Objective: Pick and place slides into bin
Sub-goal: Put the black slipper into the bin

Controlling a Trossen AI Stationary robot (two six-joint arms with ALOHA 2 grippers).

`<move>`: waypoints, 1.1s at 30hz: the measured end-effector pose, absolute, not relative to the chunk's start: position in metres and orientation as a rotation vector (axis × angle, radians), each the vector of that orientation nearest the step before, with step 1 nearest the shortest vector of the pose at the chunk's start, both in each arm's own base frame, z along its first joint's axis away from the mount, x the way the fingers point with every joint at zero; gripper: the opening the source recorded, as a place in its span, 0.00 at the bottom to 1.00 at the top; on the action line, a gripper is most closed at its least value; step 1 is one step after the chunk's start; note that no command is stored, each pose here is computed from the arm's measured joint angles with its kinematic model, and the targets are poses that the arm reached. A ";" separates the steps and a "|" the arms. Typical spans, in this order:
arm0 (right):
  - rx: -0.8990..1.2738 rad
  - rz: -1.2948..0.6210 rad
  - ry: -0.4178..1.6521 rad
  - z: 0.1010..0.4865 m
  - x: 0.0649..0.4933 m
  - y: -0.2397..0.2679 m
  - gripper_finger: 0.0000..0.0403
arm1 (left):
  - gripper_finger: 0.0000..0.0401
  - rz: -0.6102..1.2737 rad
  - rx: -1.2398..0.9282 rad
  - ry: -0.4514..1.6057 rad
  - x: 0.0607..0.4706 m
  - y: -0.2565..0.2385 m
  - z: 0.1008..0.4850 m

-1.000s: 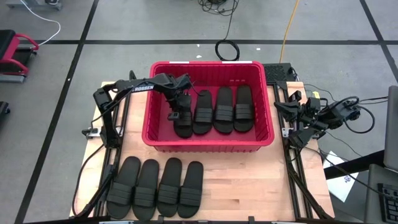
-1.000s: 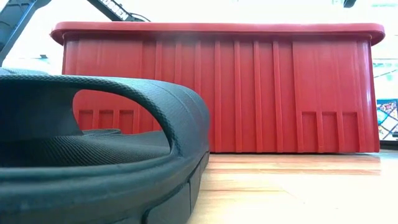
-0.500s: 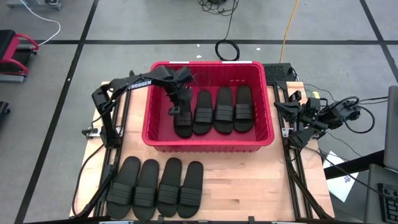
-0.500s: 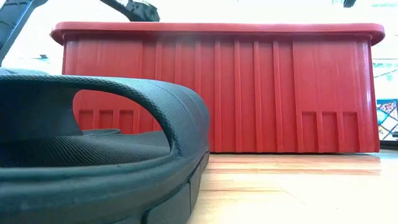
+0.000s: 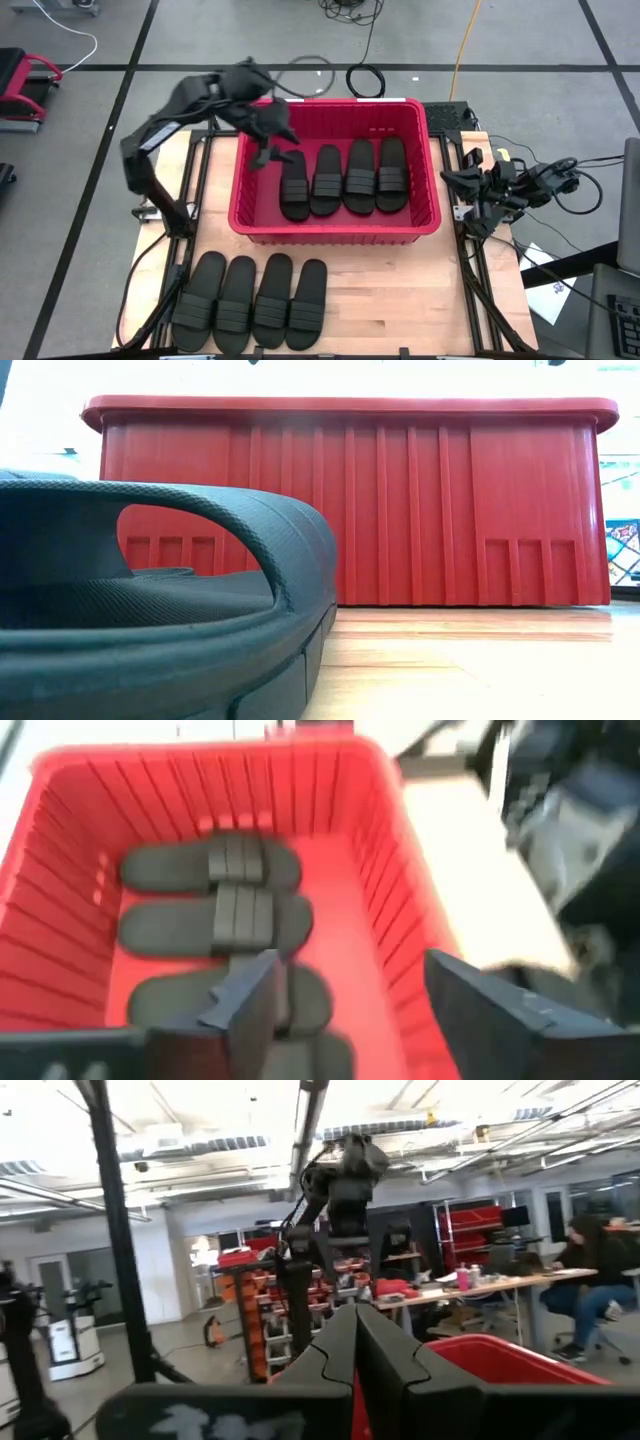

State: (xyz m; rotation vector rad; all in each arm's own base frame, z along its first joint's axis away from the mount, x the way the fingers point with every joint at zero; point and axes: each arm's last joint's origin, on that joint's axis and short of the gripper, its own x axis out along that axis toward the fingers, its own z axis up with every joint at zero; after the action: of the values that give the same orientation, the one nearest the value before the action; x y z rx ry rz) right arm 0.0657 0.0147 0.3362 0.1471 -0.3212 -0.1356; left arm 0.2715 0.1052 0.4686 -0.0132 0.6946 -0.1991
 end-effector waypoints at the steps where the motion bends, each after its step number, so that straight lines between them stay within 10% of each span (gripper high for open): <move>1: 0.145 -0.123 -0.322 0.336 0.066 0.015 0.00 | 0.56 -0.189 -0.040 0.668 0.266 0.099 0.475; 12: 0.136 -0.063 -0.331 0.337 0.066 0.017 0.00 | 0.03 -0.164 -0.263 0.932 0.219 0.034 0.479; 26: 0.089 -0.078 -0.342 0.338 0.065 0.016 0.00 | 0.02 -0.375 -0.481 0.679 0.194 -0.015 0.382; 33: 0.199 -0.060 -0.351 0.339 0.065 0.016 0.00 | 0.01 -0.437 -0.785 0.918 0.138 -0.036 0.323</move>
State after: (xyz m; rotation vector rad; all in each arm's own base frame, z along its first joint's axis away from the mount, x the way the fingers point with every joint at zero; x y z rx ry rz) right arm 0.0647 0.0160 0.3385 0.1991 -0.3514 -0.0598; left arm 0.1376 -0.0358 0.3232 -0.7853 0.9184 -0.4368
